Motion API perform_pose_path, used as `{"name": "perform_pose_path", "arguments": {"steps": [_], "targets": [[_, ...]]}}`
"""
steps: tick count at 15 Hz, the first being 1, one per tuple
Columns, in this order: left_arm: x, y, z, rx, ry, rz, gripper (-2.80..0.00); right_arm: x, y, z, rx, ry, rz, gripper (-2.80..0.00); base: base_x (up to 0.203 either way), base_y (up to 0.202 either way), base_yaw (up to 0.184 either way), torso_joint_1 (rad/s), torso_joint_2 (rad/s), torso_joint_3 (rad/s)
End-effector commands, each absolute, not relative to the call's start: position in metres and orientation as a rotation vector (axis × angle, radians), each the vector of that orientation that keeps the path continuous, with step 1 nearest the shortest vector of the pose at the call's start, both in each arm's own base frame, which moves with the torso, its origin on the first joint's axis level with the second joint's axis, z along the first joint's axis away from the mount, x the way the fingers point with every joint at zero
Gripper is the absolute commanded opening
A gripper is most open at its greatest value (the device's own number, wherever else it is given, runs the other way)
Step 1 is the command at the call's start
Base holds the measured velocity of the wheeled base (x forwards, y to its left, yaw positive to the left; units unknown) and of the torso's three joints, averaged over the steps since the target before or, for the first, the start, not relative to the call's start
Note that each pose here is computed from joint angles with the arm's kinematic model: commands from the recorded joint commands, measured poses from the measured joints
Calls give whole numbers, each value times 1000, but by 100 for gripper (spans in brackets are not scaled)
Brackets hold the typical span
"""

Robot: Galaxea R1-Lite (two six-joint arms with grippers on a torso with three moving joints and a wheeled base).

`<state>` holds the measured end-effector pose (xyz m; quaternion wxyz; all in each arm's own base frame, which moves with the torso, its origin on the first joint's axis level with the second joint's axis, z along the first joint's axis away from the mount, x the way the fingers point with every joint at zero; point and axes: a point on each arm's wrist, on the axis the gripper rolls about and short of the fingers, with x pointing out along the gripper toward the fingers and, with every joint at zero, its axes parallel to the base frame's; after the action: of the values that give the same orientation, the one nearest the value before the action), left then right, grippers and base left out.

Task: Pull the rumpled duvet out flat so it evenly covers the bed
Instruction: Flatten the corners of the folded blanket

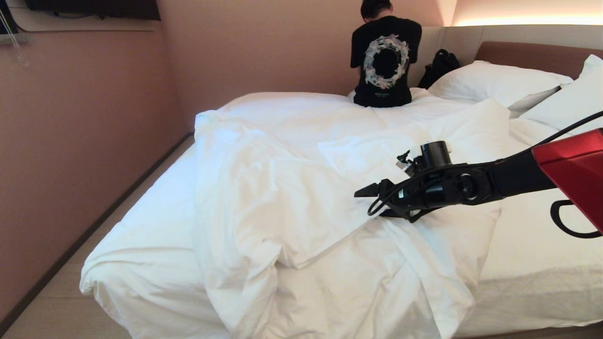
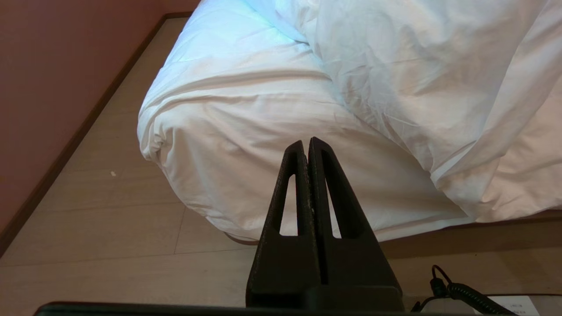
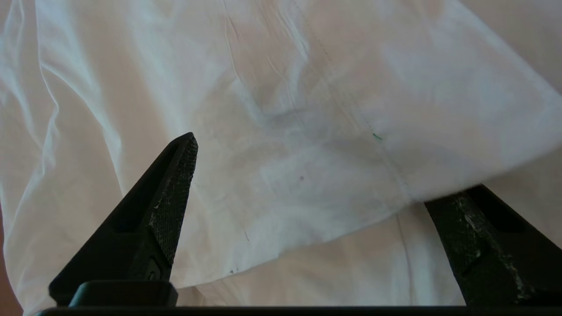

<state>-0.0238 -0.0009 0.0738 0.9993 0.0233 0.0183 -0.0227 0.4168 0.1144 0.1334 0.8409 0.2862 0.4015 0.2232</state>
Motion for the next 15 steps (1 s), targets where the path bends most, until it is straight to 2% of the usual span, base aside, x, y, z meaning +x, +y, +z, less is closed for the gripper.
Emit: {"name": "perform_pose_path", "arguments": {"steps": [1, 15], "targets": [[-24, -1, 74, 47, 37, -45, -280, 421, 123, 128, 606, 861, 486, 0, 0, 0, 0, 0, 0, 0], [-24, -1, 74, 47, 36, -45, -280, 449, 141, 117, 662, 877, 479, 0, 0, 0, 0, 0, 0, 0]]}}
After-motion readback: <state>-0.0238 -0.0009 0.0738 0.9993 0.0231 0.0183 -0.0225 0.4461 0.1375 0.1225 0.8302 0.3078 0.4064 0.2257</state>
